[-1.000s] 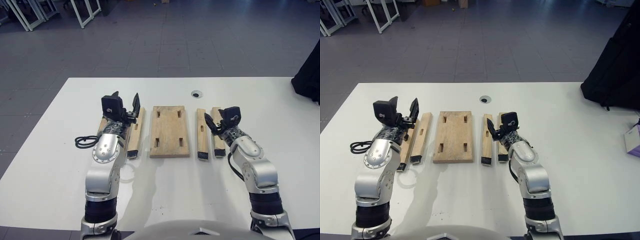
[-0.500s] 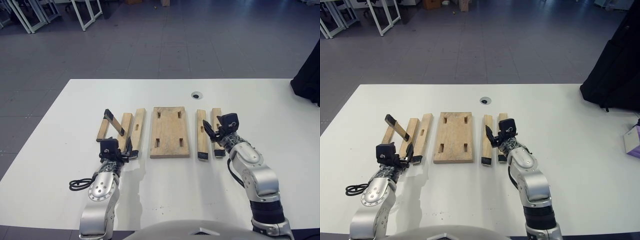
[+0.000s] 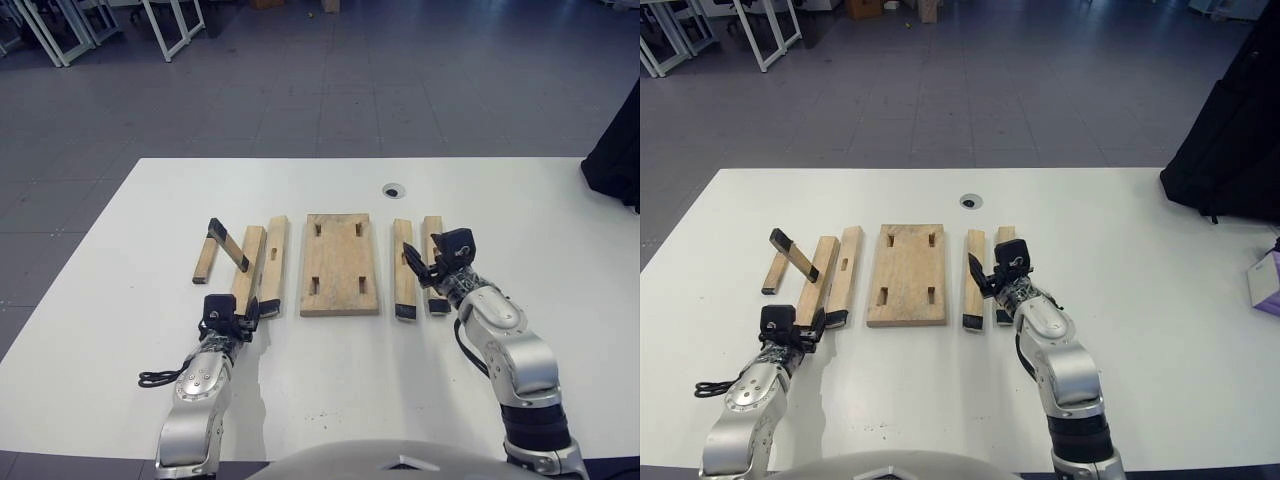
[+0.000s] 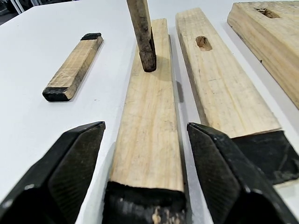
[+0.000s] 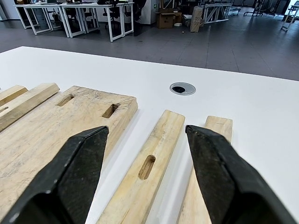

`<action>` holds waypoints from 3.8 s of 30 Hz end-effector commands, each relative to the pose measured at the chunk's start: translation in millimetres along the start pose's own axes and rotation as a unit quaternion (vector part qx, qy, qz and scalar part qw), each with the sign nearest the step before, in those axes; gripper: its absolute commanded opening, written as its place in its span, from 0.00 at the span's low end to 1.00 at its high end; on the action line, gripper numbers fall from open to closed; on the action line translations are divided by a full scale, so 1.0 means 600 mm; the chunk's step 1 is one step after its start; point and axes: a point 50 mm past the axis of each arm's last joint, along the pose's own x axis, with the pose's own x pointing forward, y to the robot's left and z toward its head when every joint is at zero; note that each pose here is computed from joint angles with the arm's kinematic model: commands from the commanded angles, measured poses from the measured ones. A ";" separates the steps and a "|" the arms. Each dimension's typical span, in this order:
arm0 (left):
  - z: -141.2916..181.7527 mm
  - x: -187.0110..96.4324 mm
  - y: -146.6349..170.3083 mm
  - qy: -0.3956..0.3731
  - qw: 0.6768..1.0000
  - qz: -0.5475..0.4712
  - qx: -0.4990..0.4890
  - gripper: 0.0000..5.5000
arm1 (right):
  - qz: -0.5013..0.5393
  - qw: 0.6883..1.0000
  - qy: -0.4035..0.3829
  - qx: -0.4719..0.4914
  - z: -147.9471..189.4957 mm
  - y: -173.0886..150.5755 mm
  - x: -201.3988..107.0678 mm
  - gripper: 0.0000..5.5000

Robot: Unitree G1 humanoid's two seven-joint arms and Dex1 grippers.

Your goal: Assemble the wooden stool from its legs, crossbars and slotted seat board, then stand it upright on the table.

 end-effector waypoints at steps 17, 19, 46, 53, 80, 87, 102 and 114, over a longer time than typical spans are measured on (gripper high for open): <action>0.056 0.021 0.020 -0.112 0.994 0.002 0.003 0.38 | -0.003 1.000 -0.011 -0.003 0.004 0.001 0.007 0.55; 0.086 0.020 0.020 -0.173 0.984 -0.052 -0.009 0.37 | 0.009 1.000 -0.023 0.006 0.014 -0.003 0.011 0.55; 0.122 -0.058 -0.026 -0.061 0.646 -0.631 -0.426 0.37 | 0.418 0.752 -0.145 0.489 0.105 0.040 -0.034 0.55; 0.115 -0.061 -0.033 -0.035 0.652 -0.642 -0.401 0.37 | 0.389 0.778 -0.112 0.480 0.095 0.056 -0.008 0.55; 0.109 -0.039 -0.031 -0.075 0.696 -0.573 -0.425 0.64 | 0.401 0.778 -0.216 0.433 0.170 0.019 -0.035 0.37; 0.119 0.015 -0.042 -0.015 0.839 -0.472 -0.269 0.65 | 0.267 0.889 -0.314 0.199 0.233 -0.049 -0.027 0.37; 0.150 0.075 -0.089 0.069 0.818 -0.549 0.155 0.65 | 0.278 0.913 -0.280 0.100 0.198 -0.022 0.004 0.37; 0.159 0.071 -0.068 0.143 0.798 -0.537 0.233 0.65 | 0.279 0.916 -0.269 0.107 0.189 -0.011 -0.002 0.37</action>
